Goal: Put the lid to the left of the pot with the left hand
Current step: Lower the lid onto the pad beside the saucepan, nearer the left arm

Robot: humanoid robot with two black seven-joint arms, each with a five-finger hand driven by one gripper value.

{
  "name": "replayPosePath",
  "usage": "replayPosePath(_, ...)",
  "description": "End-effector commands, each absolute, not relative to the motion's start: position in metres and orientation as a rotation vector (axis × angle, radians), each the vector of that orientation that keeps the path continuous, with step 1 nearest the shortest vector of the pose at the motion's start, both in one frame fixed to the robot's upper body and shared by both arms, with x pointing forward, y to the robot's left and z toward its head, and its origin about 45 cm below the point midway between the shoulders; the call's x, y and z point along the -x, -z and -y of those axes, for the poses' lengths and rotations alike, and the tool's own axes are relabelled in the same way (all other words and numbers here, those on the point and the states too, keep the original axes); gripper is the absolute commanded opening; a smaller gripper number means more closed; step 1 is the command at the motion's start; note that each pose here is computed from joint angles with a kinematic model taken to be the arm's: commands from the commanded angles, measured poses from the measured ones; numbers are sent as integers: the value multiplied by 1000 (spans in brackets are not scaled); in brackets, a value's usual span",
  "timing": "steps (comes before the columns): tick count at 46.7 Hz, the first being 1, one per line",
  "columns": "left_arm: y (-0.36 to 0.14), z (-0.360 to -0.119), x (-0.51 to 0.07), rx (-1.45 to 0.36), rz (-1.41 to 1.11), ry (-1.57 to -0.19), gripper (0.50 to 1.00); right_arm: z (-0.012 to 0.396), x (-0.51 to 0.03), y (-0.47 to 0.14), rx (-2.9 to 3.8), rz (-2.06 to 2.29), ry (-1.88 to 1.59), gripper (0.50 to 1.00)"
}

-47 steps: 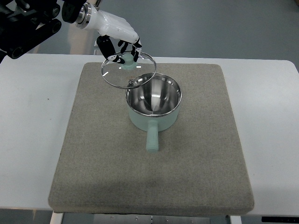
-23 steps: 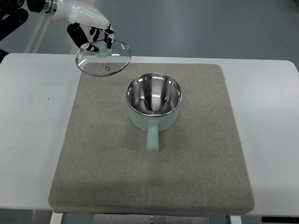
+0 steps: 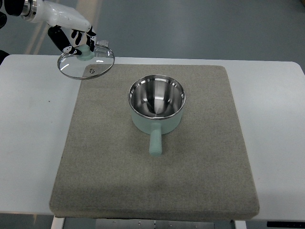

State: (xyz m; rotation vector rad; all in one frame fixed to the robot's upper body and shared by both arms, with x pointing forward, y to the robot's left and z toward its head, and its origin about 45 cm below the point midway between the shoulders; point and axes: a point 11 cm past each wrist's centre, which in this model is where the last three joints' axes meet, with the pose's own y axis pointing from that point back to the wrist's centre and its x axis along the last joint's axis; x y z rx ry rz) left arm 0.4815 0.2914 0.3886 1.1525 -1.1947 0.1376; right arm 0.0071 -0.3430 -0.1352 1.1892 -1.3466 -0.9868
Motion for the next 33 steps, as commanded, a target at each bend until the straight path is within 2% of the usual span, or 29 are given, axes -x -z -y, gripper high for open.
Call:
replayPosePath(1,-381,-292,-480,-1154,1183,-127,500,343,-7,135,-1189,1347,987,921)
replayPosePath(15,-358,-288,-477,-1149,1151,-92,500,343,-7,135,-1189,1347,987,921)
replayPosePath(33,-305,-259,-468,-1093,1087,-6,500,343,-7,135,-1190,1346,986,921)
